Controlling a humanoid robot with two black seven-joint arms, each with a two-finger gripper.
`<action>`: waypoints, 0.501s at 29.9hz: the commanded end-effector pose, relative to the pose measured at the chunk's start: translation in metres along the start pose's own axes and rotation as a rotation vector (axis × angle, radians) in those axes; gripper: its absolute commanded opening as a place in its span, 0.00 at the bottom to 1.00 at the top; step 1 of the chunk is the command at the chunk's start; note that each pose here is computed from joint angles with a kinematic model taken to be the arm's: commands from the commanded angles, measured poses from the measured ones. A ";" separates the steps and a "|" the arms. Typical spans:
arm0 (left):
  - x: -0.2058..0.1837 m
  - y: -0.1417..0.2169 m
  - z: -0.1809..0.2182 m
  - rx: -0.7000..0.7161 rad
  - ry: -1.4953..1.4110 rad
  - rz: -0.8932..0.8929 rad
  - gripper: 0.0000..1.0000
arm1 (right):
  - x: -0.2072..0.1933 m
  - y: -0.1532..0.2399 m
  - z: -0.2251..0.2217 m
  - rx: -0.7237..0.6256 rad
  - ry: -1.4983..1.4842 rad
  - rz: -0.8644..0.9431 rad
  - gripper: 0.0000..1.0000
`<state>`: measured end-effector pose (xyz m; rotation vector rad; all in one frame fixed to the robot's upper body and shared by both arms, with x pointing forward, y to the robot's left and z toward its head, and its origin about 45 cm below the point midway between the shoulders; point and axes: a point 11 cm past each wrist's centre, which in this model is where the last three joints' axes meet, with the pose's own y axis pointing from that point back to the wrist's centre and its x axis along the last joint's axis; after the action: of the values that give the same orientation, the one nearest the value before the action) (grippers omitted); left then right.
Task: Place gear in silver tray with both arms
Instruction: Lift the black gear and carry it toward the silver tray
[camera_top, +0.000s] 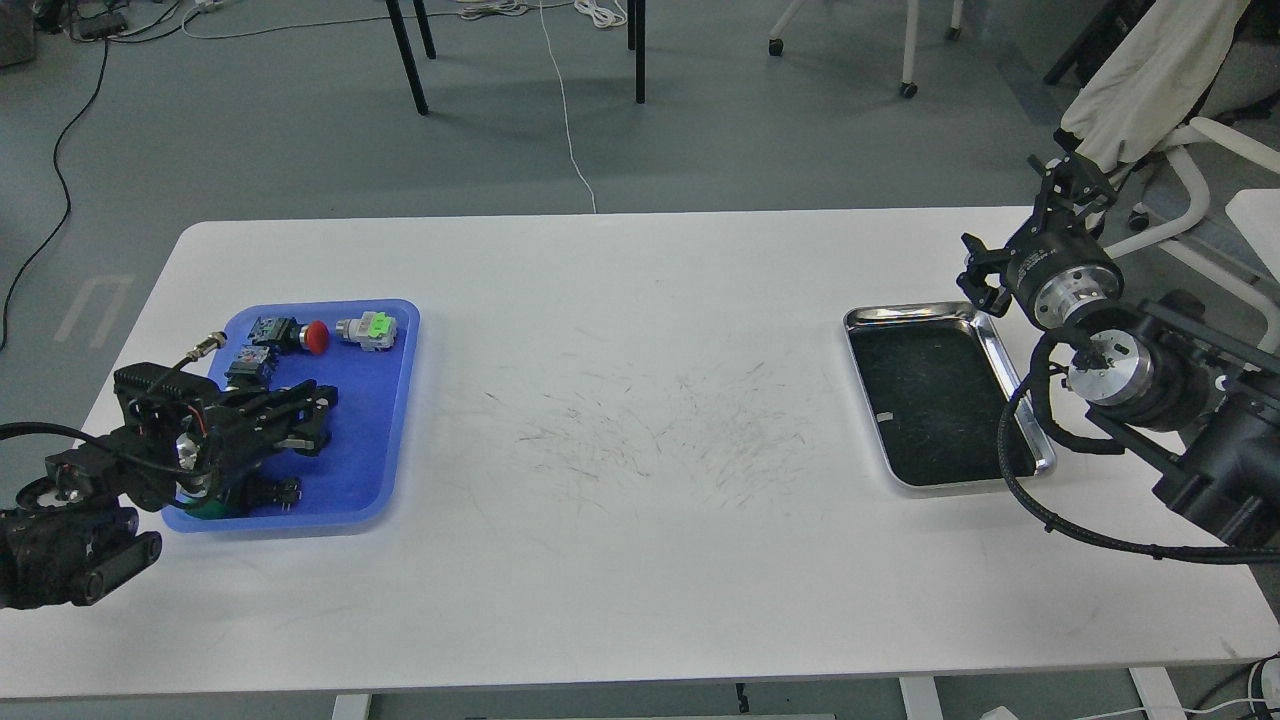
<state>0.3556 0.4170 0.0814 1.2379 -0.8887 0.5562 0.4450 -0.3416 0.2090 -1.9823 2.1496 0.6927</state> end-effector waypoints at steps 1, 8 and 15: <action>0.006 0.004 -0.007 0.013 -0.001 0.010 0.09 | 0.001 0.001 0.004 -0.005 0.013 0.001 0.99; 0.022 0.011 -0.021 0.048 0.022 0.043 0.06 | 0.001 0.001 0.007 -0.009 0.012 0.000 0.99; 0.057 0.014 -0.026 0.045 0.023 0.098 0.06 | 0.002 0.001 0.006 -0.008 0.014 0.004 0.99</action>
<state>0.3761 0.4390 0.1188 1.2451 -0.9048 0.6539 0.4429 -0.3413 0.2025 -1.9925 2.1635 0.6908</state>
